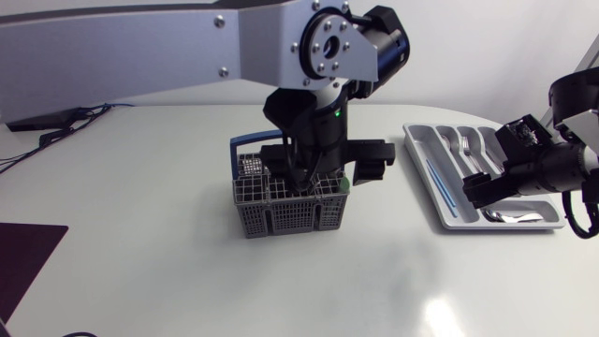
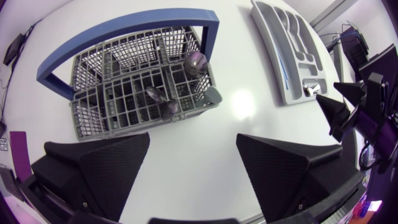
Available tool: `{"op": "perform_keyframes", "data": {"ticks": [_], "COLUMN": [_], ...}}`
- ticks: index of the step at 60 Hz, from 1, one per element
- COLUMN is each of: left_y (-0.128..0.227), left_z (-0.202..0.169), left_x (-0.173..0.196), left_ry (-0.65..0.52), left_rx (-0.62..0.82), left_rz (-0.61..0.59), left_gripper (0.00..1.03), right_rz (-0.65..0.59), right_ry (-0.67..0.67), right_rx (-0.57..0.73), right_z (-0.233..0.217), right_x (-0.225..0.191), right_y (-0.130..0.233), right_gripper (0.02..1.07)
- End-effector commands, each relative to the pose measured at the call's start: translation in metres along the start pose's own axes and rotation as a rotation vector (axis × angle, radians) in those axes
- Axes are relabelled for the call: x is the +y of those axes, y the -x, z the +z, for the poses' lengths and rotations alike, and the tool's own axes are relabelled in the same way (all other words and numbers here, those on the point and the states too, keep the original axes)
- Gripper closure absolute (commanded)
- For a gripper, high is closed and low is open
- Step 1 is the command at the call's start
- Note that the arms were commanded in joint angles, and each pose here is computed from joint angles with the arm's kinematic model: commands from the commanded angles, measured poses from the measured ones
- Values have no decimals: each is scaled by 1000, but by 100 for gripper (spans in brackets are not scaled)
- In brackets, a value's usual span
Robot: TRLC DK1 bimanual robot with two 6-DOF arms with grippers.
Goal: Unload the cutlery basket into the drawer organizer.
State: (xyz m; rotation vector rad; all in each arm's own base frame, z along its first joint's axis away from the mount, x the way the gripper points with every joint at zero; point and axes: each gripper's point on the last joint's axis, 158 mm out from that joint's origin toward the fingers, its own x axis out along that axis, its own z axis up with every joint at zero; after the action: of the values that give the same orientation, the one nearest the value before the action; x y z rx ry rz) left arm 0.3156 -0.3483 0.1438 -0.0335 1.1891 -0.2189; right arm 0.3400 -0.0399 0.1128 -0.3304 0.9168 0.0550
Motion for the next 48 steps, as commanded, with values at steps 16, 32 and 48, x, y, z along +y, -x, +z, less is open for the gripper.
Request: {"op": "perform_keyframes", "data": {"ticks": [16, 32, 48], "left_y": [-9, -21, -30], "left_z": [13, 12, 12], "left_x": [-21, -21, -21], "left_ry": [219, 284, 312], "left_rx": [29, 69, 113], "left_rz": [-35, 13, 76], "left_gripper": [13, 13, 18], "right_rz": [19, 23, 24], "right_ry": [-25, -28, -28], "right_rx": [30, 42, 50], "right_z": [-16, -23, -29], "right_x": [9, 12, 13], "right_y": [-7, -10, -14], "right_gripper": [9, 10, 10]}}
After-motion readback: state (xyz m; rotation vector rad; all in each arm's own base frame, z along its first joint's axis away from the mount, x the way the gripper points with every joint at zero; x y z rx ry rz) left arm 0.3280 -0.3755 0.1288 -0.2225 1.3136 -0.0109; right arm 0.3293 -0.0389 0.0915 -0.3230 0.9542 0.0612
